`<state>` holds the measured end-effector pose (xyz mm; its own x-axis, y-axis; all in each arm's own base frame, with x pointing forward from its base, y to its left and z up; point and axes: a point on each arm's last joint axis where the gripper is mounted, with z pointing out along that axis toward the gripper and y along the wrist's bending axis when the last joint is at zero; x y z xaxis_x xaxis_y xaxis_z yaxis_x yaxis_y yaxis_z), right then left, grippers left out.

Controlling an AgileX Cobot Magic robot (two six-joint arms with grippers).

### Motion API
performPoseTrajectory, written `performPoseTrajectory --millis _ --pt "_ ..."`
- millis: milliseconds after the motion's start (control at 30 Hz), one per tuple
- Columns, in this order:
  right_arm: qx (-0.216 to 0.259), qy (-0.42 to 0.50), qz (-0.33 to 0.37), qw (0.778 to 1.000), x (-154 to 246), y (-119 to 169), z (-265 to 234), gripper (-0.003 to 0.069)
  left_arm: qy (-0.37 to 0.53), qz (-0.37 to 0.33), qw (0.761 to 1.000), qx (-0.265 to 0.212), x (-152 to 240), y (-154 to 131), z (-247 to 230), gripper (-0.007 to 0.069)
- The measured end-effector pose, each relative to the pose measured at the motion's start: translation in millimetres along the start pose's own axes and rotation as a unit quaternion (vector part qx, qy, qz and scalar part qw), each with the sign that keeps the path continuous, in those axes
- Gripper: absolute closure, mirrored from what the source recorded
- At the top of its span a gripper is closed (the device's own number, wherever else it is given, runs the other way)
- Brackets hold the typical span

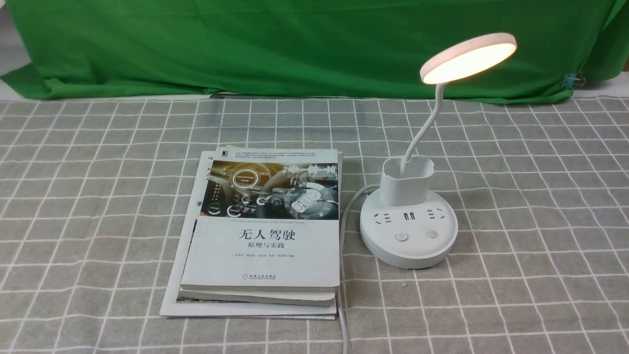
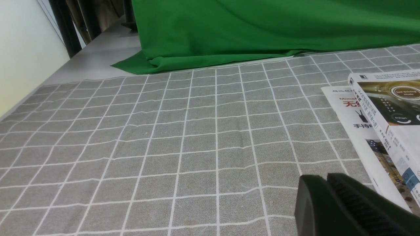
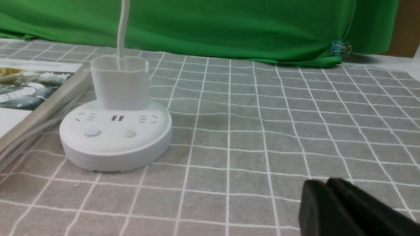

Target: Turn on the desk lamp on the grey coffee tablecloth with your hand.

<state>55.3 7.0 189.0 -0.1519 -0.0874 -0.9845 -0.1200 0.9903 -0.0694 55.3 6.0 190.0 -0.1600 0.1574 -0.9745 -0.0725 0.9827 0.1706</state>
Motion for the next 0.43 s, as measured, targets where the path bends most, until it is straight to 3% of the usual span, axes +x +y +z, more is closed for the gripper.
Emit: performPoseTrajectory --millis 433 --pt "0.0 0.001 0.0 1.0 0.1 0.0 0.0 0.0561 0.0 0.0 1.0 0.0 0.0 0.0 0.0 0.0606"
